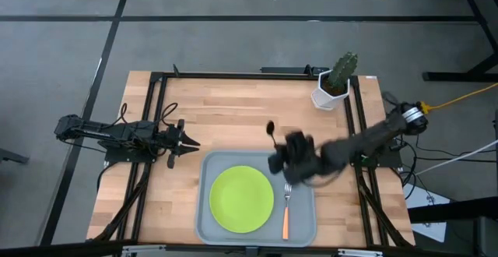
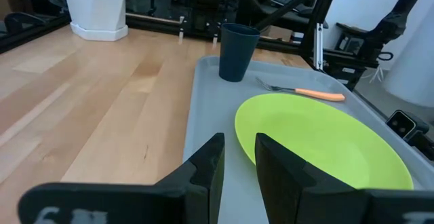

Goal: Pick and place plate/cup/fork/spoon on tray
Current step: Put the black spoon beside the orange fork on the gray tray

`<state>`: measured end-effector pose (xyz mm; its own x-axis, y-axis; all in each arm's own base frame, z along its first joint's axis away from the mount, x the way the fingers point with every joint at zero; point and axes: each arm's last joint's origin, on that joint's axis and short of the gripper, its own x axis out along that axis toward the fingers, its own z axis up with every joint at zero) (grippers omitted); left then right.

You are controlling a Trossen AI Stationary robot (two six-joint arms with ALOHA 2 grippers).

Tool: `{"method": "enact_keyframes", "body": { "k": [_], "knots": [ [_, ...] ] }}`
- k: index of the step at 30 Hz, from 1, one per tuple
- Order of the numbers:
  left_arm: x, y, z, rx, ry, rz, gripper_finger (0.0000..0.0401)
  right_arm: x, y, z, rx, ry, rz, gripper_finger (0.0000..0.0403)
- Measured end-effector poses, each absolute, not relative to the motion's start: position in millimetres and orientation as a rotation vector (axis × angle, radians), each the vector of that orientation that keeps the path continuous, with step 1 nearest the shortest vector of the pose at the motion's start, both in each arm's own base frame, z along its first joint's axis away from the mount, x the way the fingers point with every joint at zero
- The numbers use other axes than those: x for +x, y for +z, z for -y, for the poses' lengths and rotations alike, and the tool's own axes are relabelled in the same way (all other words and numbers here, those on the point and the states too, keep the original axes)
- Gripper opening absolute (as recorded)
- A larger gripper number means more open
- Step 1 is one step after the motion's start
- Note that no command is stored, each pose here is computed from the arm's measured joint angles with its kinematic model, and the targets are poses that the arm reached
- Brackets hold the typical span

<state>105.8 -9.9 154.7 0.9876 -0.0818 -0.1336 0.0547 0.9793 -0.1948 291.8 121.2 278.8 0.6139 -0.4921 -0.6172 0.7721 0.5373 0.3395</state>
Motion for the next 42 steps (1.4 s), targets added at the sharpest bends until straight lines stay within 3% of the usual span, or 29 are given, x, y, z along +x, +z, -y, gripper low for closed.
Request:
{"method": "enact_keyframes", "body": {
  "k": [8, 16, 26, 42],
  "knots": [
    [105.8, 154.7, 9.8, -0.192, -0.068, -0.142, 0.0076, 269.3, 251.9, -201.1, 0.835, -0.703, -0.382, 0.0000],
    [105.8, 154.7, 9.8, -0.192, -0.069, -0.141, 0.0076, 242.2, 243.4, -234.7, 1.033, -0.638, -0.601, 0.0000],
    [105.8, 154.7, 9.9, -0.192, -0.069, -0.141, 0.0076, 233.9, 215.1, -247.9, 1.253, -0.833, -0.944, 0.0000],
    [105.8, 154.7, 9.8, -0.192, -0.068, -0.142, 0.0076, 262.0, 156.2, -244.6, 1.299, -1.091, -0.934, 0.0003]
  ]
}}
